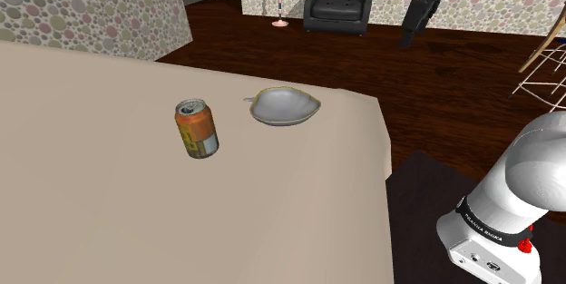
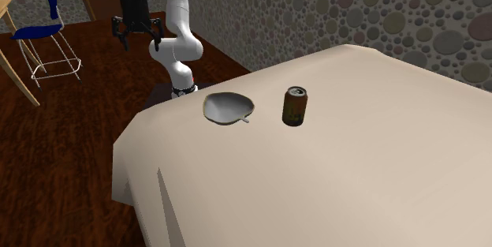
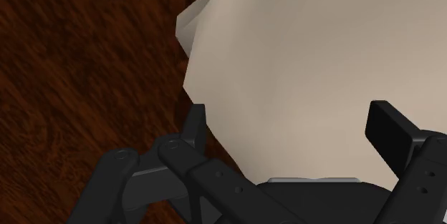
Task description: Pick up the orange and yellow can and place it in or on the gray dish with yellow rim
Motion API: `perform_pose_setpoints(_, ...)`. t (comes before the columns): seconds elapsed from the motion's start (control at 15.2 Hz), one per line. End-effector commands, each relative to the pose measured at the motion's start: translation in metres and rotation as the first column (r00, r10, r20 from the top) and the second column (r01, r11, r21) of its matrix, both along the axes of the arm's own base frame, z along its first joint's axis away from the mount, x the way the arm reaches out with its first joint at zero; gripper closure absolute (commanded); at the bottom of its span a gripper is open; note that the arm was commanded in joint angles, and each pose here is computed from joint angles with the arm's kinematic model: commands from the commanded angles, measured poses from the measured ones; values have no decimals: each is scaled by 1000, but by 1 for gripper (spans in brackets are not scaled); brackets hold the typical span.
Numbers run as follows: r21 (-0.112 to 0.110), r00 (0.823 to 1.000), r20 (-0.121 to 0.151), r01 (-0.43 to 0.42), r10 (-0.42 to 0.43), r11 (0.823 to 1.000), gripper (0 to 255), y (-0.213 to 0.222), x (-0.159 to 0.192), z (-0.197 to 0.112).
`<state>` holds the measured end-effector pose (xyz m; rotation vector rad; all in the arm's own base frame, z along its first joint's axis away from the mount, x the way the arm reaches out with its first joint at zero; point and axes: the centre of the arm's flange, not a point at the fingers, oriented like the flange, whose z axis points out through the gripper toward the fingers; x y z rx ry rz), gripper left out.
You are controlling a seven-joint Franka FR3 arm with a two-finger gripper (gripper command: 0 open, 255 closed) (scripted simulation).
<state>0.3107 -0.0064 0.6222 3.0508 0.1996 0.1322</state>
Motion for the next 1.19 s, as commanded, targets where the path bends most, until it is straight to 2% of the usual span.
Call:
perform_pose_setpoints(0.0, 0, 1000, 0, 0, 0, 1000, 0, 0, 0, 0)
perform_pose_setpoints(1.12, 43, 999, -30, -11, 12, 999, 0, 204, 76, -26)
